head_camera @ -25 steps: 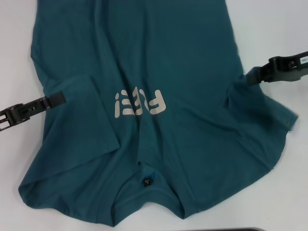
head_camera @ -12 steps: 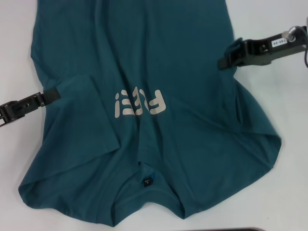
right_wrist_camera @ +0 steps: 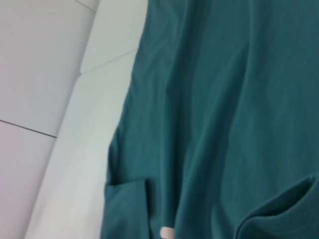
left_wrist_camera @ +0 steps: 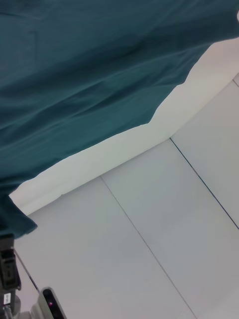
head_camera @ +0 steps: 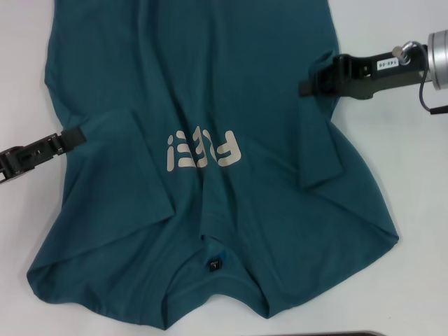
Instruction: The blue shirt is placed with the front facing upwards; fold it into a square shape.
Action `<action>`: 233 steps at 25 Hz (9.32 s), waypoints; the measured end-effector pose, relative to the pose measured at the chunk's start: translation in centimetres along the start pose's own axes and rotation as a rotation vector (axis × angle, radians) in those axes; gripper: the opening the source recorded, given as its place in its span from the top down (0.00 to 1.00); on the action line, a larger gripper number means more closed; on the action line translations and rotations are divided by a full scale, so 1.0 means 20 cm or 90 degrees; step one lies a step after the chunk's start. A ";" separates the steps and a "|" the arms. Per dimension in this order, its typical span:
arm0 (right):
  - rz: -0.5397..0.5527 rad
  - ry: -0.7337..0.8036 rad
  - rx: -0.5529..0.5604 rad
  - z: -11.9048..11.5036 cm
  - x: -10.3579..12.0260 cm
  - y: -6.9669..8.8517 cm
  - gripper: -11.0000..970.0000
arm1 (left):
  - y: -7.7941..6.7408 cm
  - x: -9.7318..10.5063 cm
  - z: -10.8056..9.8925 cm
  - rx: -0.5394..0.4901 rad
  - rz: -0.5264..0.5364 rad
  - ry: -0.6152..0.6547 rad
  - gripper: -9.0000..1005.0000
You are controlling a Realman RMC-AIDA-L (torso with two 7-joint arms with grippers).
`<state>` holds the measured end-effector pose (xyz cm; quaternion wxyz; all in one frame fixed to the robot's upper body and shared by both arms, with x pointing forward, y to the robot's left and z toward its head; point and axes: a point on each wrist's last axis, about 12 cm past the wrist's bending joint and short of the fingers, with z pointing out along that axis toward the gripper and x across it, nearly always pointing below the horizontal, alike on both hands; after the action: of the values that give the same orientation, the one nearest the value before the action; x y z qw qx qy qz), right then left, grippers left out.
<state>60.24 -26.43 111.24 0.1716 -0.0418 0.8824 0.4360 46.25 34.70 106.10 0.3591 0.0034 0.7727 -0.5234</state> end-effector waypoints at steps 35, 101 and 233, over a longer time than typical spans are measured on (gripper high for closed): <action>-0.408 -0.111 -0.036 -0.14 0.12 0.02 0.23 | -0.01 -0.02 -0.01 0.013 -0.003 -0.007 0.06; -0.152 -0.189 -0.103 -0.26 0.12 -0.05 0.24 | -0.01 0.17 -0.40 -0.052 -0.242 0.093 0.07; -0.082 -0.059 -0.061 -0.58 0.28 -0.19 0.32 | 0.03 0.10 -0.21 -0.103 -0.249 0.177 0.96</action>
<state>52.65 -37.34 113.00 0.2379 -0.0865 0.8472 0.4671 42.65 37.67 105.33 0.1405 -0.1027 0.8400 -0.5139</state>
